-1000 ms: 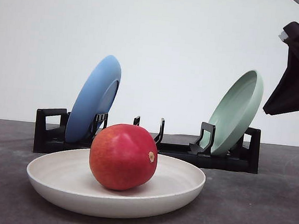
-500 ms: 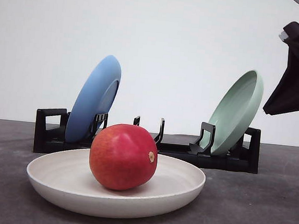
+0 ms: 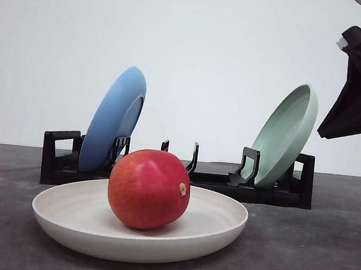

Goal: Place pomegranate in white plate

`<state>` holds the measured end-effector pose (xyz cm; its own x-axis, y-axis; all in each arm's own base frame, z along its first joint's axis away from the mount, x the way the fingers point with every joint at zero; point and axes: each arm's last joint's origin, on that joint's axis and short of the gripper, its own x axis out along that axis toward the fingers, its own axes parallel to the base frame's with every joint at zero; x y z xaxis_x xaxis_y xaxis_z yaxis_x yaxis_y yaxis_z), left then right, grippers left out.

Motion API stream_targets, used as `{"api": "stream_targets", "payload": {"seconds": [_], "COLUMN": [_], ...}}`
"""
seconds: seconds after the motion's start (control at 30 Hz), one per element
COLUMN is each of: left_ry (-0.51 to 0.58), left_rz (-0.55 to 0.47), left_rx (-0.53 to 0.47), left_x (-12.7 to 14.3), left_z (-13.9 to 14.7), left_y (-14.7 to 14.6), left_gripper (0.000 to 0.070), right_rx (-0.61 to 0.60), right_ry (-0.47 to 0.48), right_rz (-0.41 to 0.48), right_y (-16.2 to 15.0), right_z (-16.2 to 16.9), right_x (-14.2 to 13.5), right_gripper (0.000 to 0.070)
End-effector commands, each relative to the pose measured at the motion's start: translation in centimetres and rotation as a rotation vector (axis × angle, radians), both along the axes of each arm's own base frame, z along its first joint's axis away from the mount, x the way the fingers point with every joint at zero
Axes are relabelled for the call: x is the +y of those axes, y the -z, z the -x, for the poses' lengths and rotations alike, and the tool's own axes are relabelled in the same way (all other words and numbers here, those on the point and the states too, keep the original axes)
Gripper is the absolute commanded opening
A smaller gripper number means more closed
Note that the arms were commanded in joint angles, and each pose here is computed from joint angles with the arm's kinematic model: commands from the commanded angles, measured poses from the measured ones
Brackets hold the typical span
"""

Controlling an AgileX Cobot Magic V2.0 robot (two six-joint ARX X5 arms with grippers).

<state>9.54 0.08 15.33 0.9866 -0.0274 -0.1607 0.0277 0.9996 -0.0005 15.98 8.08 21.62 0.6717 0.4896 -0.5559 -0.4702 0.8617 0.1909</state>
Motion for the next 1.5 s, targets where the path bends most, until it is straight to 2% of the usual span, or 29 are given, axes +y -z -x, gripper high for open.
{"api": "stream_targets", "payload": {"seconds": [0.0, 0.4, 0.47, 0.57, 0.63, 0.7, 0.9, 0.97, 1.03, 1.1, 1.17, 1.23, 1.33, 1.47], "left_ry": [-0.002, -0.002, -0.002, -0.002, -0.002, -0.002, -0.002, -0.002, -0.002, -0.002, -0.002, -0.002, -0.002, -0.002], "left_rz": [-0.007, -0.007, -0.007, -0.007, -0.007, -0.007, -0.007, -0.007, -0.007, -0.007, -0.007, -0.007, -0.007, -0.007], "left_rx": [-0.007, -0.007, -0.007, -0.007, -0.007, -0.007, -0.007, -0.007, -0.007, -0.007, -0.007, -0.007, -0.007, -0.007], "left_x": [0.0, 0.0, 0.0, 0.0, 0.0, 0.0, 0.0, 0.0, 0.0, 0.0, 0.0, 0.0, 0.0, 0.0], "left_z": [-0.1, -0.1, -0.1, -0.1, -0.1, -0.1, -0.1, -0.1, -0.1, -0.1, -0.1, -0.1, -0.1, -0.1], "left_y": [0.2, 0.2, 0.2, 0.2, 0.2, 0.2, 0.2, 0.2, 0.2, 0.2, 0.2, 0.2, 0.2, 0.2], "left_gripper": [0.0003, 0.0003, 0.0003, 0.0003, 0.0003, 0.0003, 0.0003, 0.0003, 0.0003, 0.0003, 0.0003, 0.0003, 0.0003, 0.0003], "right_rx": [-0.01, -0.013, -0.064, -0.153, -0.203, -0.248, -0.327, -0.339, -0.335, -0.317, -0.313, -0.322, -0.344, -0.379], "right_ry": [-0.009, -0.005, 0.12, 0.433, 0.583, 0.695, 0.859, 0.895, 0.873, 0.75, 0.621, 0.541, 0.524, 0.588], "right_rz": [0.002, 0.009, 0.131, 0.326, 0.403, 0.446, 0.49, 0.458, 0.361, 0.274, 0.226, 0.194, 0.176, 0.171], "right_y": [0.0, 0.0, 0.1, -0.2, -0.6, -1.1, -2.3, -2.6, -2.9, -3.1, -3.1, -2.9, -2.2, -0.3], "right_z": [-0.1, -0.1, -0.3, -0.7, -0.5, -0.2, 0.7, 1.0, 1.1, 1.3, 1.6, 2.0, 2.8, 4.1], "right_x": [0.1, 0.1, -0.5, -1.8, -2.4, -2.8, -3.6, -4.0, -4.4, -4.8, -5.3, -5.9, -6.7, -7.7], "right_gripper": [0.0035, 0.0035, 0.0035, 0.0035, 0.0035, 0.0035, 0.0035, 0.0035, 0.0035, 0.0035, 0.0035, 0.0035, 0.0035, 0.0035]}}
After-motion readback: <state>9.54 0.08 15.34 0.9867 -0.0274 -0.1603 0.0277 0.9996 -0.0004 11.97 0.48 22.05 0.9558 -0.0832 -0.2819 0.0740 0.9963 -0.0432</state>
